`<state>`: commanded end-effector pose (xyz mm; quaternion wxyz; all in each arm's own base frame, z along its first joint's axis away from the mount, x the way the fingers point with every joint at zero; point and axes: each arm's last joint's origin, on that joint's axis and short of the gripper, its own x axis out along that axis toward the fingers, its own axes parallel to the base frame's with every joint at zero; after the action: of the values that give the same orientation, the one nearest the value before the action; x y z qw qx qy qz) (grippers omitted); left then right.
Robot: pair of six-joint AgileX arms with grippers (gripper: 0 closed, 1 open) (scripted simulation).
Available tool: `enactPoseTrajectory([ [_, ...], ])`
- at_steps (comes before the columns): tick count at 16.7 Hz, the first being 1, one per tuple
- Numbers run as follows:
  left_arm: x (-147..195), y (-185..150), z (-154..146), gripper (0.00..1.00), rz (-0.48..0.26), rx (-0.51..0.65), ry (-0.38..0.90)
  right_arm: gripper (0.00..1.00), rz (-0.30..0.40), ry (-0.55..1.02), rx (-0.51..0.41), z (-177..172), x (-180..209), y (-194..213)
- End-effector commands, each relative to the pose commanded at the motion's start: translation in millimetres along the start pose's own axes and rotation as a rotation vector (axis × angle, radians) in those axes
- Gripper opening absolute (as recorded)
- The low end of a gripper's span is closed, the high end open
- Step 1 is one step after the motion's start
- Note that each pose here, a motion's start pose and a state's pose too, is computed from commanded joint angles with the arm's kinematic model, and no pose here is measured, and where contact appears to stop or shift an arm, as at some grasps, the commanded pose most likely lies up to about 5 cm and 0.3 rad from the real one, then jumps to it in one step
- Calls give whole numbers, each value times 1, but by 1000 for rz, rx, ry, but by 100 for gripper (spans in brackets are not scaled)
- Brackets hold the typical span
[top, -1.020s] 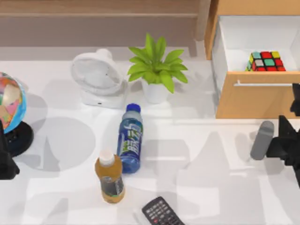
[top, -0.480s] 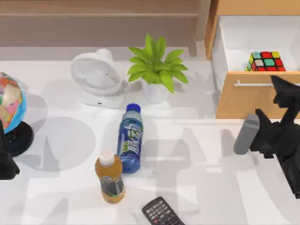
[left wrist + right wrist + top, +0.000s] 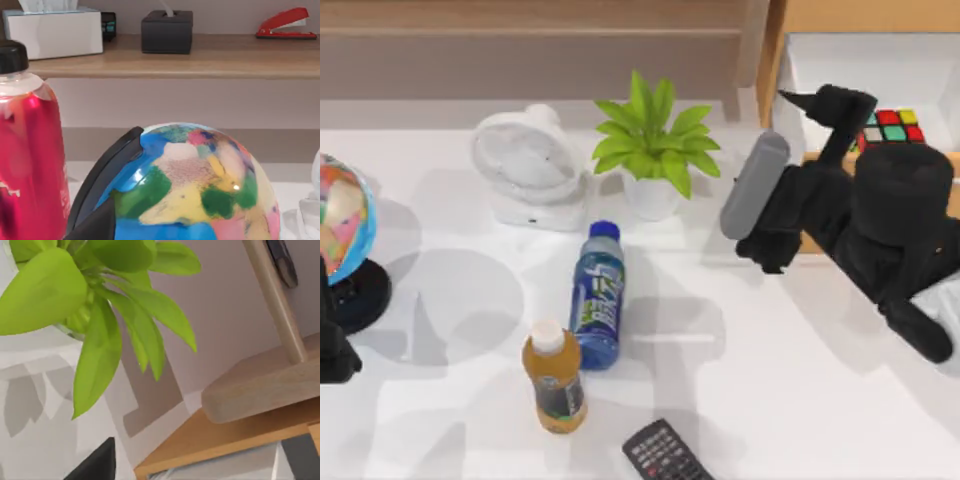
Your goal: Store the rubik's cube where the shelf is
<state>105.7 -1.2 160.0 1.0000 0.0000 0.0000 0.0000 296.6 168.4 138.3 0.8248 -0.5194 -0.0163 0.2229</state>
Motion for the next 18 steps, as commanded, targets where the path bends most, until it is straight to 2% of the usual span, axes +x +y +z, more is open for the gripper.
enactPoseTrajectory([
  [5, 0, 0, 0, 100, 0, 0, 0, 100, 194, 109, 310, 22, 47, -59],
  [10, 0, 0, 0, 100, 0, 0, 0, 100, 351, 394, 634, 14, 79, -120],
  [14, 0, 0, 0, 100, 0, 0, 0, 100, 422, 683, 867, -11, 93, -156],
  [18, 0, 0, 0, 100, 0, 0, 0, 100, 450, 964, 1047, -42, 100, -176],
])
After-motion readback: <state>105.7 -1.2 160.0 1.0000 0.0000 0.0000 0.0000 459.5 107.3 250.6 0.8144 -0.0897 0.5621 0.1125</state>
